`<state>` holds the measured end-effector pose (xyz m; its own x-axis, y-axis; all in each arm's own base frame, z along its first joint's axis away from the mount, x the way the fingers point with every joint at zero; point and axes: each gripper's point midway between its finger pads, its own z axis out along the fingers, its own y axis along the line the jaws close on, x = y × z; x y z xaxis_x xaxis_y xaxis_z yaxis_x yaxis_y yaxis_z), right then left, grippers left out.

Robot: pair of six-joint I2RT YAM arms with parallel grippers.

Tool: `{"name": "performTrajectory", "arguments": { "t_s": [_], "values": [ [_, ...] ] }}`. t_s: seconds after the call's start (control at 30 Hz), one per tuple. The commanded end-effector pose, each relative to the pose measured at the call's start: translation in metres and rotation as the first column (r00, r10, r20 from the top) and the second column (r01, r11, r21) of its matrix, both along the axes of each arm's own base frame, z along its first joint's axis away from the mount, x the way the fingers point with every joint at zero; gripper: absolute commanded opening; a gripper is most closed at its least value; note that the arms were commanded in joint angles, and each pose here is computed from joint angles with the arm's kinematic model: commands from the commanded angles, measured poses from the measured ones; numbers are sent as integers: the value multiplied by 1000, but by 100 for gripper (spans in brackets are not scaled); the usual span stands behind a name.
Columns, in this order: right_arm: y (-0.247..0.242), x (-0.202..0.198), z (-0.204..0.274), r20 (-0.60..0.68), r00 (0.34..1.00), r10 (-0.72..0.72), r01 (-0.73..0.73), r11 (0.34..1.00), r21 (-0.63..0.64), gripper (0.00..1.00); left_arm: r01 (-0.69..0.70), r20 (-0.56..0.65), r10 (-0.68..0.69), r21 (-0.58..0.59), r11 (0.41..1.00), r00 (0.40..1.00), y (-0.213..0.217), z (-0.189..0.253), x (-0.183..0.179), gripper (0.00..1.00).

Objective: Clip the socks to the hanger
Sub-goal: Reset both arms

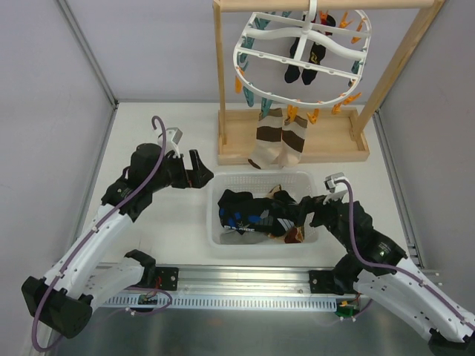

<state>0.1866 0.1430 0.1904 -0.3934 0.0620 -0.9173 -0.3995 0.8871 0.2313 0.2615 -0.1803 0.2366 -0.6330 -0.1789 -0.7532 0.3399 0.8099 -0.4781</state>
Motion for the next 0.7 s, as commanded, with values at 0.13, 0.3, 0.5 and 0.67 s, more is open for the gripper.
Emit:
{"name": "performTrajectory", "arguments": {
  "t_s": [0.13, 0.3, 0.5, 0.67],
  "values": [
    [5, 7, 32, 155, 988, 8, -21, 997, 79, 100, -102, 88, 98, 42, 994, 991, 30, 1, -12, 99],
    [7, 13, 38, 192, 981, 17, -26, 999, 44, 100, -108, 109, 105, 27, 994, 988, 33, 6, -16, 99],
    [16, 21, 46, 202, 979, 33, -39, 999, 25, 100, -146, 146, 142, 12, 989, 979, 41, 12, -20, 99],
    [20, 24, 45, 189, 981, 37, -42, 999, 24, 100, -148, 153, 145, 11, 989, 978, 42, 12, -20, 99]
  ]
}}
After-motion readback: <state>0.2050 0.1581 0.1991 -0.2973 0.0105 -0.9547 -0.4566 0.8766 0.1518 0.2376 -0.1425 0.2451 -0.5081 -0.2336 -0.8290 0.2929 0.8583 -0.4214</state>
